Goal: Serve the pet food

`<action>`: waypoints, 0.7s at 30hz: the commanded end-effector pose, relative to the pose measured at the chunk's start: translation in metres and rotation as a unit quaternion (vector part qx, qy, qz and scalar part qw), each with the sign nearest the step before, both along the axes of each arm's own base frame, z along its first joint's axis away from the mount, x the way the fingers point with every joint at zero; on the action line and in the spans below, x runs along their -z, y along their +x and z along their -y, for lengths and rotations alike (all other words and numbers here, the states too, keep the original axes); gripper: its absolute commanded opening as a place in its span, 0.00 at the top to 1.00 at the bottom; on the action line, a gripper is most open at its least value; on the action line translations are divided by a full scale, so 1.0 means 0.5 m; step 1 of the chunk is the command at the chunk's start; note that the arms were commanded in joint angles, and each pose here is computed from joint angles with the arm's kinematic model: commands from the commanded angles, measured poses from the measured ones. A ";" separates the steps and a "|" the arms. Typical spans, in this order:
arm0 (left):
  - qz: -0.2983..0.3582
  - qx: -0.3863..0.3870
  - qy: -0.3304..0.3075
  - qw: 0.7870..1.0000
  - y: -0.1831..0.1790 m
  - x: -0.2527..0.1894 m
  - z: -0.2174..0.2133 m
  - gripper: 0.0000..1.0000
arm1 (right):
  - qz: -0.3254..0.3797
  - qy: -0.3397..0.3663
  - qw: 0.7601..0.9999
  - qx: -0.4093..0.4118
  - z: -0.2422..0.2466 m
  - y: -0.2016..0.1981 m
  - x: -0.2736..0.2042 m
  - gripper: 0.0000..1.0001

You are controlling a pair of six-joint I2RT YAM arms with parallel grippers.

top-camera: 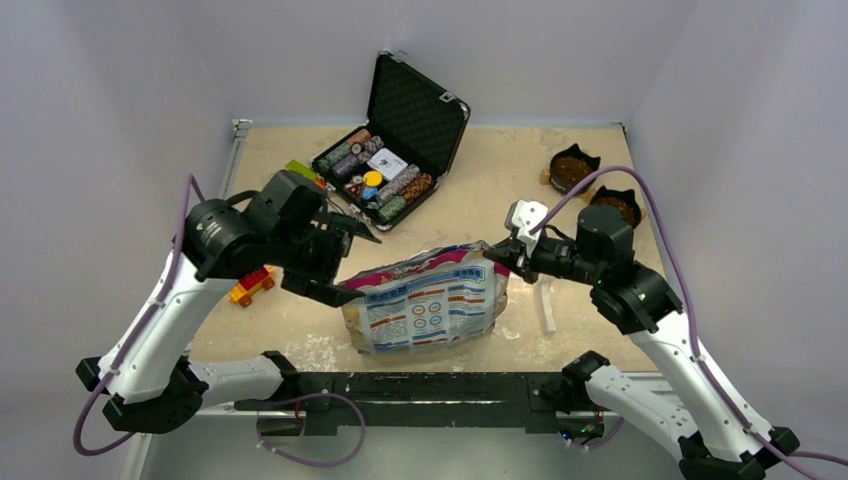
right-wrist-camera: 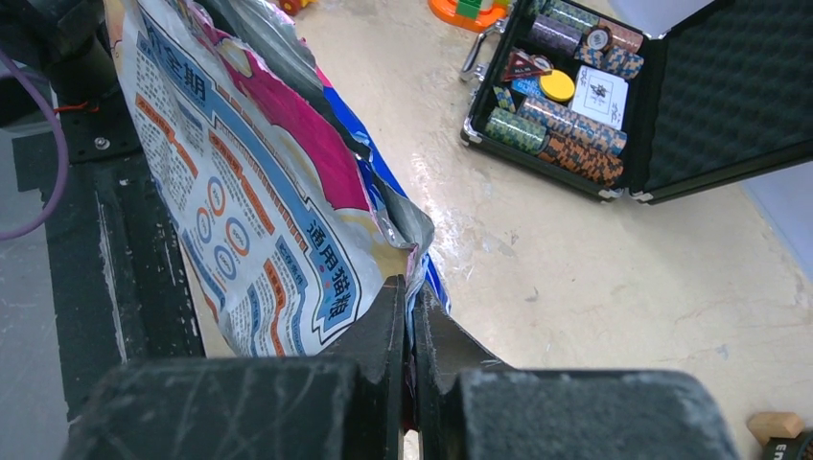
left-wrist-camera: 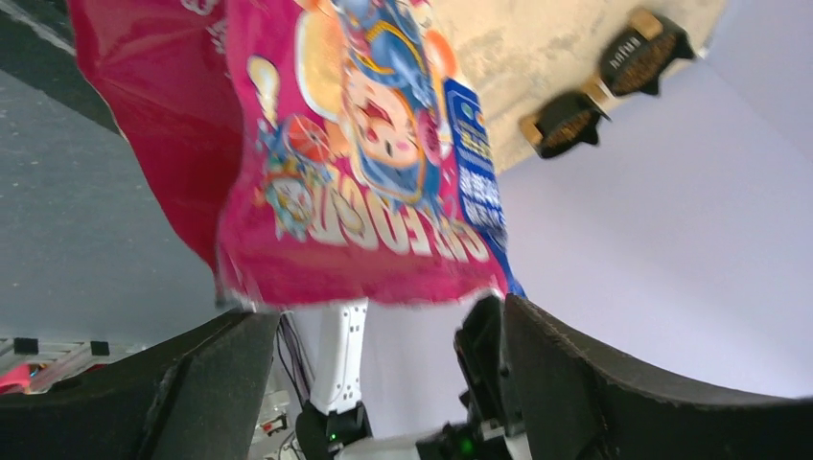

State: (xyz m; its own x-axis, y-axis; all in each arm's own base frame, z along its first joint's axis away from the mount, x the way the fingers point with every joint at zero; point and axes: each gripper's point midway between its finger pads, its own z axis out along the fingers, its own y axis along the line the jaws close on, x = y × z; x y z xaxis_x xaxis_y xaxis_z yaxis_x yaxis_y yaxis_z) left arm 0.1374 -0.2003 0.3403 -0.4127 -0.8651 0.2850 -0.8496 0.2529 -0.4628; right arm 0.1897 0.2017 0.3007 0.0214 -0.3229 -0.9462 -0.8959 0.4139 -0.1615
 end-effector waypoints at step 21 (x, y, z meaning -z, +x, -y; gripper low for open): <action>0.074 -0.075 -0.040 0.994 0.046 0.087 -0.023 1.00 | 0.037 -0.079 0.992 -0.096 -0.107 -0.093 -0.080 0.08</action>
State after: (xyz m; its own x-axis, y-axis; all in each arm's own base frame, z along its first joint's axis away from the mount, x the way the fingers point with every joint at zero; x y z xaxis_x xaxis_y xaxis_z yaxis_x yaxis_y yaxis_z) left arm 0.1390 -0.1910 0.2756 -0.3536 -0.8859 0.3002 -0.8520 0.1726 -0.4942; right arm 0.1385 0.2339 0.3239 0.2081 -0.3787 -0.9018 -0.9266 0.2188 -0.3057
